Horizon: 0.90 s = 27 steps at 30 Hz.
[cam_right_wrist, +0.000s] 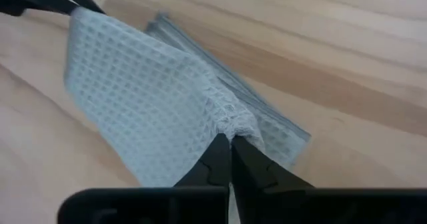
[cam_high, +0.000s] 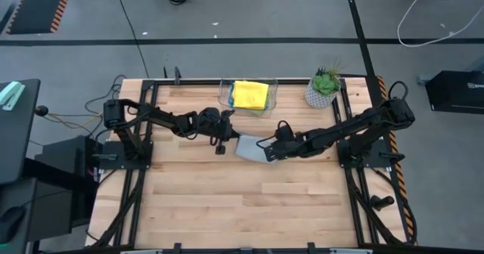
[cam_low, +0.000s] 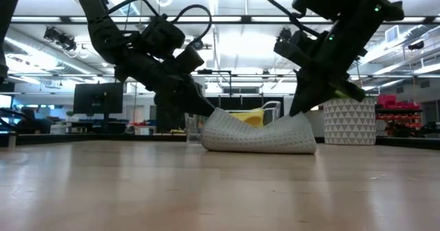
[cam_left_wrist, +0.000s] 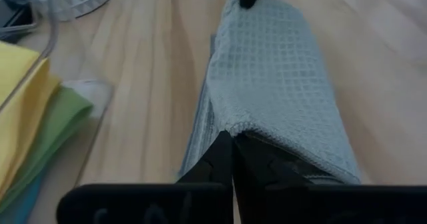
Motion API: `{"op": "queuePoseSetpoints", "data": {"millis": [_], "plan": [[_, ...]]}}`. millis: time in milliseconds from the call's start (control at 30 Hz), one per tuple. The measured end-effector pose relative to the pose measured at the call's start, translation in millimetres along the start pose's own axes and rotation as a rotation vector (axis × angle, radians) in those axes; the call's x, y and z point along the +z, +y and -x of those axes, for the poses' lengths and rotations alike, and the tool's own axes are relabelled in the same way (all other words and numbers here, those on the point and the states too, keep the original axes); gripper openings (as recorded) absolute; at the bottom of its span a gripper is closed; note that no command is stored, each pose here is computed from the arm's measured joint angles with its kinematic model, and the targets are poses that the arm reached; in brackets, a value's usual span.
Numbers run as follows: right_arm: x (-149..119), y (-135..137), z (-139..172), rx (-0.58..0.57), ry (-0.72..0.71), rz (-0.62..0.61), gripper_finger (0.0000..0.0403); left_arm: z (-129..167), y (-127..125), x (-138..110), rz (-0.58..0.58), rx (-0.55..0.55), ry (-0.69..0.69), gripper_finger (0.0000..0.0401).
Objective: Fold microfiber towels
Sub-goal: Fold the gray microfiber towel
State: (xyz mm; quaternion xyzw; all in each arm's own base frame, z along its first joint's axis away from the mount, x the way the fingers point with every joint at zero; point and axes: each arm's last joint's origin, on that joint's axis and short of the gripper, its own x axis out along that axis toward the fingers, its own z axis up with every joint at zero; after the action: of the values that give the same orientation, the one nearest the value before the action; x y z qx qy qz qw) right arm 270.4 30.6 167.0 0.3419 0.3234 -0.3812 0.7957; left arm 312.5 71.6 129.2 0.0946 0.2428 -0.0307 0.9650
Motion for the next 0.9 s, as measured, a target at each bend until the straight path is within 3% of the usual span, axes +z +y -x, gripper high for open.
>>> {"op": "queuePoseSetpoints", "data": {"millis": [433,900], "plan": [[-12.3,-7.7,-16.6,-0.132,-0.007,-0.054,0.0016,-11.8,5.3,-11.8,0.098,0.140,0.005,0.0011],[-18.0,-19.8,-21.3,-0.270,-0.060,-0.180,0.0016,-7.6,17.9,-12.6,0.221,0.173,-0.023,0.0194]]}}
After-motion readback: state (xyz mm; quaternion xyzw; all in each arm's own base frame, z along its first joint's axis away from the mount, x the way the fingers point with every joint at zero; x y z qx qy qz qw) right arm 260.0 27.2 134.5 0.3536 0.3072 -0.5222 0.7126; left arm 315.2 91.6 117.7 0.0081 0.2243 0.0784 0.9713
